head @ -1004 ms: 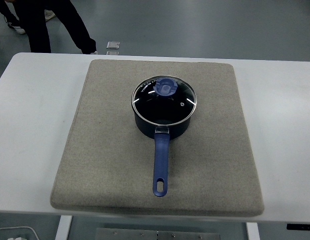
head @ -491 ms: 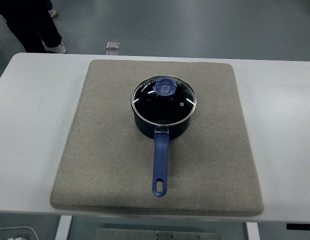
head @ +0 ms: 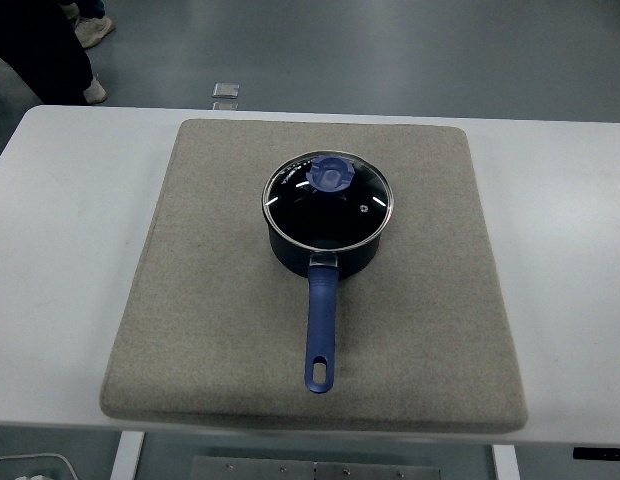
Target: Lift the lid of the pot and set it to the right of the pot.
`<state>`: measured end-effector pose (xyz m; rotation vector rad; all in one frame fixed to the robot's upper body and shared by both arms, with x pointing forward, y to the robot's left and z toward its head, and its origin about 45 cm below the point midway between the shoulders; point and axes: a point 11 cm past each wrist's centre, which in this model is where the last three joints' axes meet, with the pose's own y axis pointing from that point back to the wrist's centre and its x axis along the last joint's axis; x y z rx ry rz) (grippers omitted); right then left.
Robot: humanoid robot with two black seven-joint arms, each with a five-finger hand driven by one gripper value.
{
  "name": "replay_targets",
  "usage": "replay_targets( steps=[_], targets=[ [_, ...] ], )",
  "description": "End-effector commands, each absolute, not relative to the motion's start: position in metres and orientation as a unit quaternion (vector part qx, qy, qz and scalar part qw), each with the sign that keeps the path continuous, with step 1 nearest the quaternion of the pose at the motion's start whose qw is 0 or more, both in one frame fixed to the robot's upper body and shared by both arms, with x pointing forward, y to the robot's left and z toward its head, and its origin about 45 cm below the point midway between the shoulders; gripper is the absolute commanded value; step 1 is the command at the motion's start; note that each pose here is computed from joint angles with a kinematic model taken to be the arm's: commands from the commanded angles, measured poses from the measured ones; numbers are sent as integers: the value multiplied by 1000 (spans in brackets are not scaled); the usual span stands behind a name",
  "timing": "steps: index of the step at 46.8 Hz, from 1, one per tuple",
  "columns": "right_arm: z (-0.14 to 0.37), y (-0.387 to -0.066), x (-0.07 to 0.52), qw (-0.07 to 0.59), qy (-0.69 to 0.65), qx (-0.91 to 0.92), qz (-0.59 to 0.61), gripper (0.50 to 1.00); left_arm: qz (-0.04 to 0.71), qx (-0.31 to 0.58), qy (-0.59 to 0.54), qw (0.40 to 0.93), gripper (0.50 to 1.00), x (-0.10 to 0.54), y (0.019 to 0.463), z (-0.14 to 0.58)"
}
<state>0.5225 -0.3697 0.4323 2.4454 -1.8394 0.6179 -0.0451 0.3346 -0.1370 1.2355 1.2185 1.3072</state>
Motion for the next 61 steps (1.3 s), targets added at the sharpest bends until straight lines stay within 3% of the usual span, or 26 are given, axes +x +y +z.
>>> replay_targets(
  steps=[1, 11, 27, 33, 46, 61],
  targets=[
    [444, -365, 522, 20, -569, 793, 216, 905, 533, 503, 496, 466, 1000, -44, 335, -137],
    [463, -357, 520, 41, -542, 799, 257, 905, 533, 503, 496, 466, 1000, -44, 335, -137],
    [463, -293, 500, 94, -398, 847, 339, 903, 533, 503, 496, 466, 1000, -44, 335, -137],
    [486, -270, 495, 85, -369, 850, 366, 903, 533, 503, 496, 466, 1000, -44, 335, -137],
    [516, -258, 486, 86, -324, 865, 373, 905, 533, 503, 497, 465, 1000, -45, 335, -137],
    [498, -230, 472, 144, -242, 874, 396, 905, 533, 503, 497, 465, 1000, -45, 335, -137]
  ],
)
